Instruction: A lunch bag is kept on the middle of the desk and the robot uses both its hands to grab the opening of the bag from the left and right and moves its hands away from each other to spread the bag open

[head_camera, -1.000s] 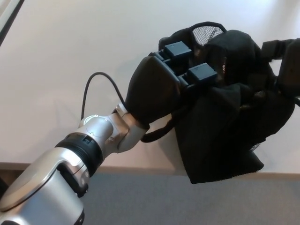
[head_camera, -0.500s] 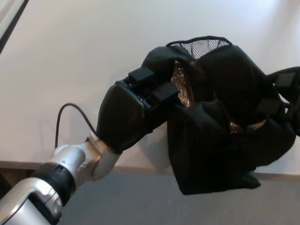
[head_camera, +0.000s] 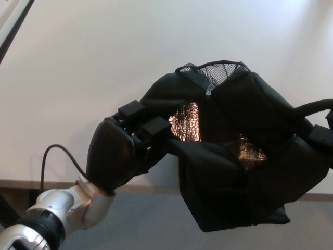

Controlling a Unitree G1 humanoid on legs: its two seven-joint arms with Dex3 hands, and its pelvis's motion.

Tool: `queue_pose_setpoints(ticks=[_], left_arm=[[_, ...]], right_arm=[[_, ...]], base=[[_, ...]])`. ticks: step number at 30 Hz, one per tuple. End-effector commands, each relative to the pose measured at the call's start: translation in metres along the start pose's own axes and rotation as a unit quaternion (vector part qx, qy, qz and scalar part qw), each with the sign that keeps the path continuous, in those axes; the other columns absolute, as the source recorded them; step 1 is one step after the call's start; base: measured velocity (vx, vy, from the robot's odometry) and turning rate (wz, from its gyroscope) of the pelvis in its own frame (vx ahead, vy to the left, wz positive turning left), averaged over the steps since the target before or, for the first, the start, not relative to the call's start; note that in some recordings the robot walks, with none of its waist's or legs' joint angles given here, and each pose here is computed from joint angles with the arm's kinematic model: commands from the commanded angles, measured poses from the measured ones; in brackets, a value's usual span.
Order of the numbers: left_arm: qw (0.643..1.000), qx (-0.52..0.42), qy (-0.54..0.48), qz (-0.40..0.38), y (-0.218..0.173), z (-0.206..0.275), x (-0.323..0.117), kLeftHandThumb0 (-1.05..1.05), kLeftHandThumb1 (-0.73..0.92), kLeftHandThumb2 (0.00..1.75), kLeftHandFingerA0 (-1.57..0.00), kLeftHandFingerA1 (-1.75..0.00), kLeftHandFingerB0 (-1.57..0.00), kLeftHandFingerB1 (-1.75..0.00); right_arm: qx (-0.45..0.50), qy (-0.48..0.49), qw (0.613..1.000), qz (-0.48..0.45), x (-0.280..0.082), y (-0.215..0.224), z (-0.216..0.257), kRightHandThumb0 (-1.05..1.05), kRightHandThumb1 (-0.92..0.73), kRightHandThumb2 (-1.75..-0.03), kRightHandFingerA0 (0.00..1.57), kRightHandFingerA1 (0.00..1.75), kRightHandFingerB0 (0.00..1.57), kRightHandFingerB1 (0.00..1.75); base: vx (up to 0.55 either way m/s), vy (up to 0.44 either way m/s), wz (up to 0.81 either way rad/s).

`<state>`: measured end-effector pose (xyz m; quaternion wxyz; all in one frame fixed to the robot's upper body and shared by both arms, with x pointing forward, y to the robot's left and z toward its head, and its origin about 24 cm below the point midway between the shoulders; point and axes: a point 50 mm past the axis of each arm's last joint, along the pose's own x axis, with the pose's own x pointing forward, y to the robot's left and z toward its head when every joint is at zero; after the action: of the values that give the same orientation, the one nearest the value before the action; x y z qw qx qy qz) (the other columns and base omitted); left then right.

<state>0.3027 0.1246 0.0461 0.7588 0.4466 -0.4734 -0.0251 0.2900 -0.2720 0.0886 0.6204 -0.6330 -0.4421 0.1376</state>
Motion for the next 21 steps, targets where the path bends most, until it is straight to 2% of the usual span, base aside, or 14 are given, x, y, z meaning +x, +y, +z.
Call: queue_pose_setpoints(ticks=[1, 3, 5, 8, 9, 12, 15, 19, 21], left_arm=[[0.998, 0.027, 0.063, -0.005, 0.0141, -0.0197, -0.0281, -0.04, 0.49, 1.05, -0.88, -1.59, -0.93, -1.27], [0.997, 0.026, 0.067, -0.005, 0.0136, -0.0198, -0.0296, -0.01, 0.46, 1.06, -0.88, -1.57, -0.93, -1.25], [0.997, 0.027, 0.070, -0.005, 0.0132, -0.0196, -0.0312, -0.02, 0.46, 1.04, -0.87, -1.59, -0.93, -1.26], [0.997, 0.026, 0.073, -0.006, 0.0123, -0.0190, -0.0324, -0.04, 0.48, 1.00, -0.87, -1.58, -0.90, -1.31], [0.997, 0.023, 0.075, -0.008, 0.0112, -0.0180, -0.0331, -0.06, 0.52, 1.02, -0.88, -1.58, -0.89, -1.33], [0.997, 0.018, 0.077, -0.010, 0.0101, -0.0166, -0.0352, -0.09, 0.53, 1.04, -0.91, -1.54, -0.92, -1.31], [0.997, 0.015, 0.080, -0.011, 0.0091, -0.0156, -0.0371, -0.09, 0.51, 1.04, -0.88, -1.55, -0.95, -1.28], [0.997, 0.018, 0.076, -0.001, 0.0095, -0.0154, -0.0351, -0.07, 0.49, 1.07, -0.89, -1.56, -0.94, -1.28], [0.997, 0.015, 0.079, 0.000, 0.0096, -0.0157, -0.0333, -0.07, 0.49, 1.04, -0.91, -1.54, -0.93, -1.27]], right_arm=[[-0.012, 0.045, 0.999, 0.017, -0.0199, -0.0055, -0.0080, -0.16, -0.61, -0.56, 0.83, 1.71, 0.71, 1.56], [-0.011, 0.045, 0.999, 0.017, -0.0191, -0.0059, -0.0085, -0.18, -0.61, -0.56, 0.85, 1.72, 0.66, 1.51], [-0.010, 0.043, 0.999, 0.015, -0.0181, -0.0058, -0.0080, -0.16, -0.63, -0.55, 0.83, 1.75, 0.64, 1.55], [-0.005, 0.041, 0.999, 0.014, -0.0167, -0.0055, -0.0072, -0.15, -0.62, -0.56, 0.82, 1.73, 0.69, 1.59], [-0.002, 0.042, 0.999, 0.017, -0.0173, -0.0047, -0.0066, -0.17, -0.62, -0.57, 0.86, 1.73, 0.69, 1.54], [0.000, 0.043, 0.999, 0.022, -0.0186, -0.0026, -0.0054, -0.17, -0.61, -0.57, 0.84, 1.70, 0.73, 1.57], [0.000, 0.042, 0.999, 0.028, -0.0195, -0.0009, -0.0045, -0.18, -0.61, -0.57, 0.87, 1.73, 0.70, 1.54], [-0.001, 0.044, 0.998, 0.034, -0.0194, 0.0000, -0.0047, -0.16, -0.60, -0.57, 0.84, 1.70, 0.73, 1.57], [0.006, 0.049, 0.998, 0.035, -0.0181, 0.0007, -0.0046, -0.18, -0.63, -0.57, 0.85, 1.74, 0.68, 1.56]], base=[[0.00, 0.000, 0.00], [0.00, 0.000, 0.00], [0.00, 0.000, 0.00], [0.00, 0.000, 0.00], [0.00, 0.000, 0.00], [0.00, 0.000, 0.00], [0.00, 0.000, 0.00], [0.00, 0.000, 0.00], [0.00, 0.000, 0.00]])
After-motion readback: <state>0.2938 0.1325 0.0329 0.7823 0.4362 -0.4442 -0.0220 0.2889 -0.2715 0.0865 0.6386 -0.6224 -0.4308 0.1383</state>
